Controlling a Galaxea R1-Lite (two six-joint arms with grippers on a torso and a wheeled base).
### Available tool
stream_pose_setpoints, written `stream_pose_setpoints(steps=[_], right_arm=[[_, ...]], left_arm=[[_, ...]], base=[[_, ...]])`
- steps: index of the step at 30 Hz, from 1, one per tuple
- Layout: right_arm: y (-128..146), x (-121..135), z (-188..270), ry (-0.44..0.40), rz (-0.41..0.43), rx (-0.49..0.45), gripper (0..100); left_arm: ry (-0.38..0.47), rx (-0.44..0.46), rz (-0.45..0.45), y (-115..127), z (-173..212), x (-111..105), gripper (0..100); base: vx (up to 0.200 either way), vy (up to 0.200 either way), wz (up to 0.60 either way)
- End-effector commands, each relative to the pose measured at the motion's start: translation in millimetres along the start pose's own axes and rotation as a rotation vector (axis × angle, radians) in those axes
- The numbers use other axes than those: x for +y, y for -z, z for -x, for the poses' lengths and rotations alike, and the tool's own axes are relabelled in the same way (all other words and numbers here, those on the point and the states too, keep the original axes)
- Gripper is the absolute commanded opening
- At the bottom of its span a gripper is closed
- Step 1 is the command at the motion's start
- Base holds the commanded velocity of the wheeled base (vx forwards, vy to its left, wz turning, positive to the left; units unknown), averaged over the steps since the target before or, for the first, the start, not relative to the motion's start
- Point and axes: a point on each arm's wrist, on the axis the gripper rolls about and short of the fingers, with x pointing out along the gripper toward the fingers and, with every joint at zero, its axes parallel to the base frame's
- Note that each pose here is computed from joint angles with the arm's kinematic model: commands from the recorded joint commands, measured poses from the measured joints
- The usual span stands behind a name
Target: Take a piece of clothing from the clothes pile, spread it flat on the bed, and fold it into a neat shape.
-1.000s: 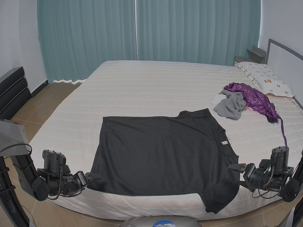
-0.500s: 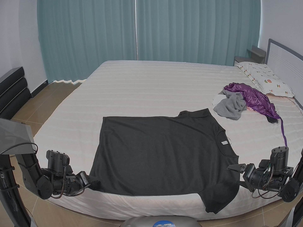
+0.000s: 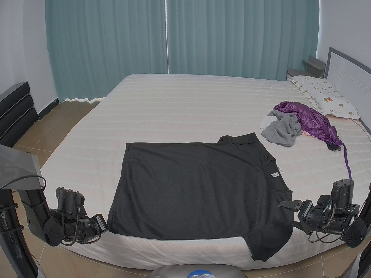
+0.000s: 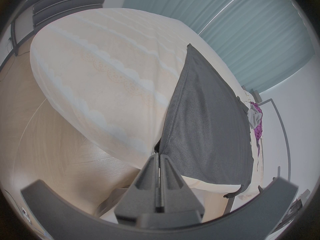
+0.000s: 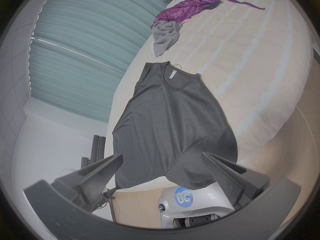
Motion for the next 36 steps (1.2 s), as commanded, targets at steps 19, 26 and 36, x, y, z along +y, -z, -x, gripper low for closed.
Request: stream_pose_setpoints(steps=[19,26,36], right_arm=[[2,-4,2,0.018,-0.008,0.010,100],[2,-4,2,0.018,-0.008,0.011,100],[2,-3,2,0.014,-0.007,0.008,100]], left_arm=[[-0.019,0.006,0.005,-2,1,9,0],[-0.007,0.006,0.006,-2,1,7,100],[0.022,0.044,-0.050,10,-2,-5,100]], base=[[0.000,0.000,0.00],[0.000,0.000,0.00],[0.000,0.000,0.00]])
